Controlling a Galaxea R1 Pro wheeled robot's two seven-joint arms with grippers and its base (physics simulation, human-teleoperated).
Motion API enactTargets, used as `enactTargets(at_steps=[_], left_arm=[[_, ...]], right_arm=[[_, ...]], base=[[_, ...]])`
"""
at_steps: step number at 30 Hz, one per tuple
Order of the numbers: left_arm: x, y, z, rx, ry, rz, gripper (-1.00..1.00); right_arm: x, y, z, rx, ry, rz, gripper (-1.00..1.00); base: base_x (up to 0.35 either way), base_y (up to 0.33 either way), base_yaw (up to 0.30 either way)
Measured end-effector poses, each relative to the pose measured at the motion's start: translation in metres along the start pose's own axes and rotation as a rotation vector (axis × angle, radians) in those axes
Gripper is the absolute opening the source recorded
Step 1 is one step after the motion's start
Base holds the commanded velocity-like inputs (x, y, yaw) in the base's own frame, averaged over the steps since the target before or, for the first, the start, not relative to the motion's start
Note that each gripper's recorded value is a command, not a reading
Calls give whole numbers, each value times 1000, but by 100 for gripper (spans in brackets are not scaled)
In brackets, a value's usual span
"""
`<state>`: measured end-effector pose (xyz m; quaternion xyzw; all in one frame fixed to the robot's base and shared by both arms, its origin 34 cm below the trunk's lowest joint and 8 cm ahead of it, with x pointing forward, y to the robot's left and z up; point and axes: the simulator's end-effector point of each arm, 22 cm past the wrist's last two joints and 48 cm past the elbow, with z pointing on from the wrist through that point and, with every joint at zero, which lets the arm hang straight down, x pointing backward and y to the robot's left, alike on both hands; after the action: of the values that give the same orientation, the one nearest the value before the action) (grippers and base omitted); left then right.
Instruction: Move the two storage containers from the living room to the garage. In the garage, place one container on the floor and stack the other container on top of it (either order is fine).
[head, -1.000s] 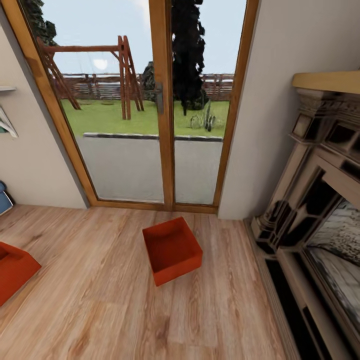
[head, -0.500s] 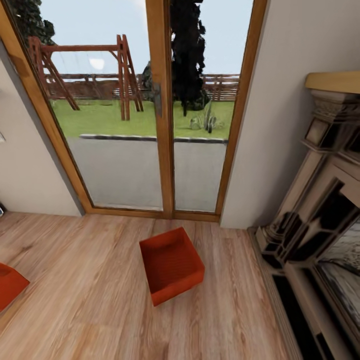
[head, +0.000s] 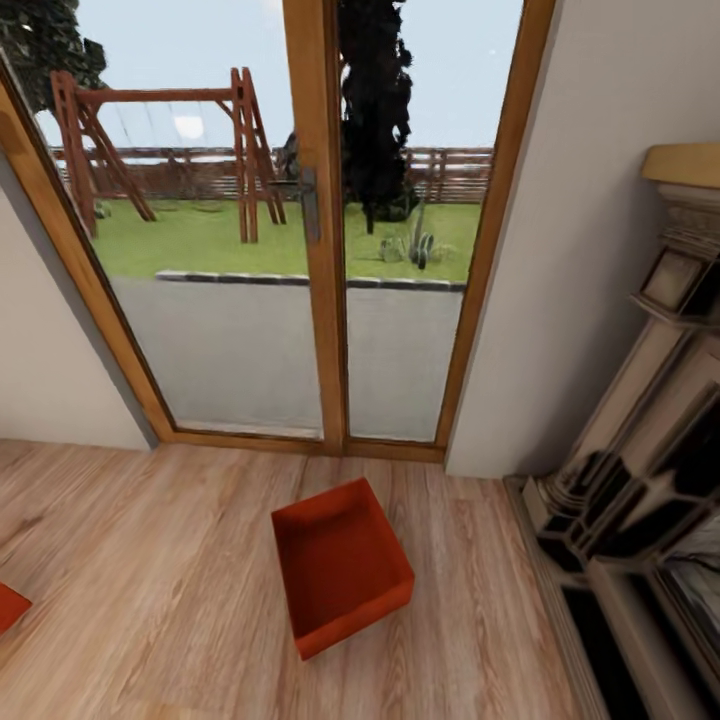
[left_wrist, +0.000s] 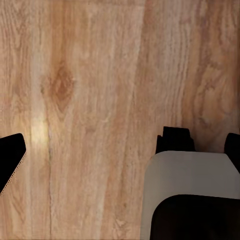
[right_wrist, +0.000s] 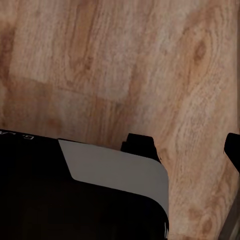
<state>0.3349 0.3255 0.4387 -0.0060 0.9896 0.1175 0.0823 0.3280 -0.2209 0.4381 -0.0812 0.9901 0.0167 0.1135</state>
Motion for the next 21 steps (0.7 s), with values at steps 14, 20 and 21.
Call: enactTargets(at_steps=[14,20,21], left_arm=[[0,1,0,-1,0,0,100],[0,0,0,-1,0,0,100],[0,0,0,-1,0,0,100]], right_arm=[[1,0,0,-1,1,0,100],[0,0,0,-1,1,0,100],[0,0,0,0,1,0,100]], base=[[340,0,0],[271,0,0],[99,0,0]])
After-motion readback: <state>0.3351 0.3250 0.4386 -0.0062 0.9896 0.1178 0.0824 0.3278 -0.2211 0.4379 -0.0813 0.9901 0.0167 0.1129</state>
